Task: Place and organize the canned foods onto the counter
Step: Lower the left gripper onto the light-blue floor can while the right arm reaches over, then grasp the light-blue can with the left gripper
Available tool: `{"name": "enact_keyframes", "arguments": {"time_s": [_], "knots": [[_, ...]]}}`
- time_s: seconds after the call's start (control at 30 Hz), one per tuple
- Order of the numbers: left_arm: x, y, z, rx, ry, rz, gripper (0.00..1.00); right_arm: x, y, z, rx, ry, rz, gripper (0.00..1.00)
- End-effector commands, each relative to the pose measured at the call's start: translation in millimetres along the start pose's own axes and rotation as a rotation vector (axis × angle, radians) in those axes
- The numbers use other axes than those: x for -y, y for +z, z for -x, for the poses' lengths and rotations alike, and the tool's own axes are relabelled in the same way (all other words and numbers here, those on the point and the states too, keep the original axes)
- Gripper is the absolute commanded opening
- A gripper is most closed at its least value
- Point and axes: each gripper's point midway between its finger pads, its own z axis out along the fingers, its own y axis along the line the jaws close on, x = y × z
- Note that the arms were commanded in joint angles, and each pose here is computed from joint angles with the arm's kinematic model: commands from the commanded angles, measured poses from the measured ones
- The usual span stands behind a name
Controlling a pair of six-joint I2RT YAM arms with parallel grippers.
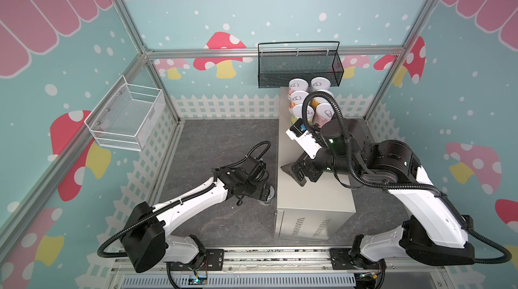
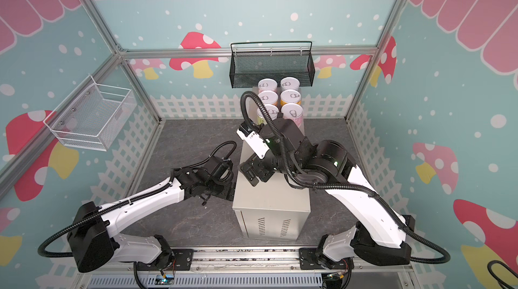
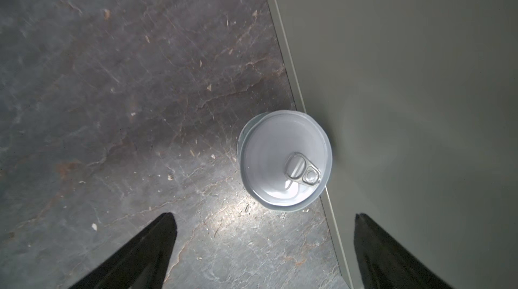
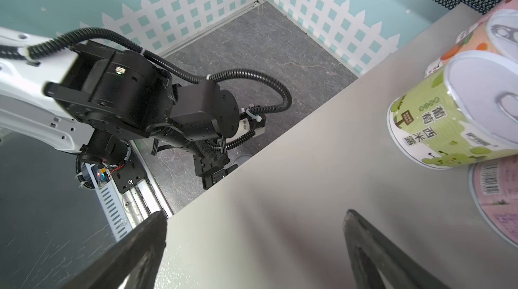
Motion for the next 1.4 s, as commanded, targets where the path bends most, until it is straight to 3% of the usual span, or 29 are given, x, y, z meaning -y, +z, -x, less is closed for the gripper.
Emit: {"name": "enact_keyframes", "arguments": {"time_s": [0.0,0.33,0.8,1.37], "knots": [[4,12,-11,-0.048,-0.066,-0.013,0.99,-3,-7,-3,-0.007,-0.028,0.014,1.0],[21,39,-17,-0.082,-0.061,-0.041,0.99,4,-11,-9,-0.002,-0.01,-0.023,1.0],[-12,56,-2,0.003,-0.094,0.143,0.96,6,-8,-10,0.015,-0.003,-0.037,1.0],[-27,69,2,-0.004,-0.065,0.17,0.9,6,-8,-10,0.043,-0.003,-0.032,1.0]]}}
